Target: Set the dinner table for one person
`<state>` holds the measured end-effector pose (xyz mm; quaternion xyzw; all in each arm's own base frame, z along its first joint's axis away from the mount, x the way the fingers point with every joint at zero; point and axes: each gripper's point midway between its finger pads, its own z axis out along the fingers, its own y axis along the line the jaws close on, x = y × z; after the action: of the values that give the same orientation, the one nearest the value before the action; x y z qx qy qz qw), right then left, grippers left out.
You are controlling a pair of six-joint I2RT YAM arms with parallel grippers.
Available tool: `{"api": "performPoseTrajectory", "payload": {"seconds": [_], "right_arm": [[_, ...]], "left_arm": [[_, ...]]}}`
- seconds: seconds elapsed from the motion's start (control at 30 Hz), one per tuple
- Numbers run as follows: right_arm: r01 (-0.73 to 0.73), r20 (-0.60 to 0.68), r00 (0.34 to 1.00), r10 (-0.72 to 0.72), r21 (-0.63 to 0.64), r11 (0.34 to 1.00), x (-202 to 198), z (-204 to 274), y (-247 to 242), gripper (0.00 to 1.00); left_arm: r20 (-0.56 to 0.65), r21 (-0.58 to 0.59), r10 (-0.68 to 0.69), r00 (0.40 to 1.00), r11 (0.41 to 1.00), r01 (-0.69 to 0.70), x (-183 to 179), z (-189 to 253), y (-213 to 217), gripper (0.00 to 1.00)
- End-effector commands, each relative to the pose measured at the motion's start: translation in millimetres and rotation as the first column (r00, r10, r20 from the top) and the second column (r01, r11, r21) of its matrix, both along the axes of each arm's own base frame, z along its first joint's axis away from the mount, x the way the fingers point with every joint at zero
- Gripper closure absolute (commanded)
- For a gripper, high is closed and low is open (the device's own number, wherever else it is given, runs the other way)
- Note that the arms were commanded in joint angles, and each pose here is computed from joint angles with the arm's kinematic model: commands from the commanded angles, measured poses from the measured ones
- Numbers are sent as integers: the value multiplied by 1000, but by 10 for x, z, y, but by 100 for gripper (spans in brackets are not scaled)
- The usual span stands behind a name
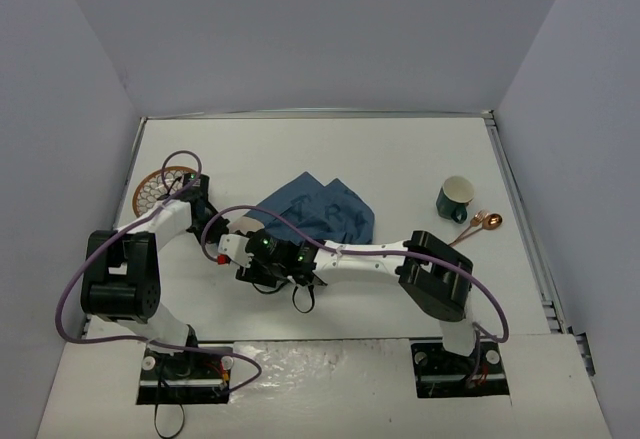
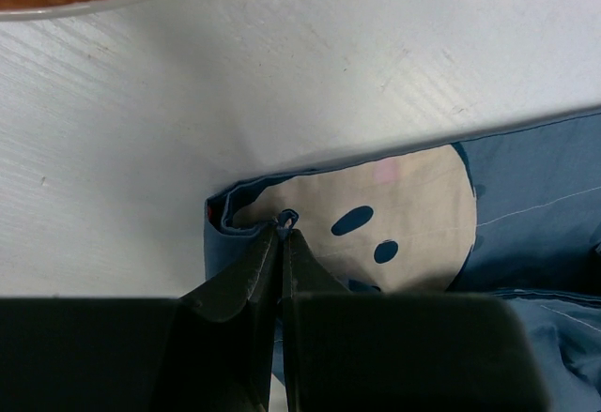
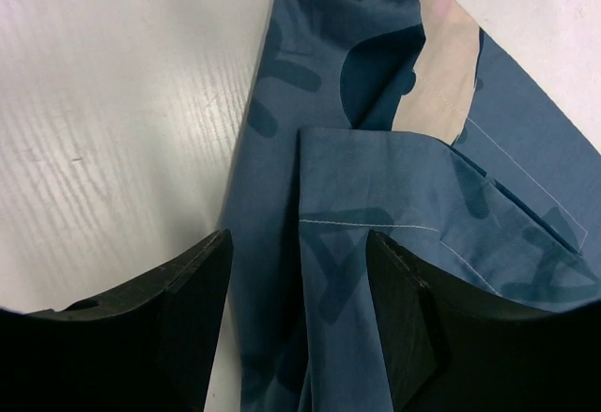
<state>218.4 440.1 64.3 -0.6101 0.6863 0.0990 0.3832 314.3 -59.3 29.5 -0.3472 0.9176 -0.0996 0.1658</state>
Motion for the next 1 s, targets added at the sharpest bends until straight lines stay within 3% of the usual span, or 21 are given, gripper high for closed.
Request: {"api": "performPoseTrajectory", "payload": {"seconds": [0.0,0.2,0.47,0.53,0.7,0.8,0.97], "right_arm": [[38,95,994,-44,65,997,240,199,172,45],[67,103,992,-73,69,995,376,118,140,47],[115,118,985,-124,77,990,514,68,82,59],[125,121,984,-134,76,989,542,44,64,64],[140,118,981,-151,95,986,562,112,62,95],[151,119,979,-167,134,979,566,312,61,100],[209,112,963,-244,252,945,652,821,-56,100]], "left_arm": [[70,-12,-2,998,1000,3,155,130,3,100],[64,-15,5,998,1000,-4,148,113,19,100],[63,-17,12,998,1000,-11,146,109,37,100],[60,-17,13,998,1000,-12,142,103,37,100],[63,-18,13,998,1000,-12,147,123,37,100],[69,-13,12,998,1000,-11,155,154,49,100],[98,0,6,995,1000,-7,190,323,70,100]]}}
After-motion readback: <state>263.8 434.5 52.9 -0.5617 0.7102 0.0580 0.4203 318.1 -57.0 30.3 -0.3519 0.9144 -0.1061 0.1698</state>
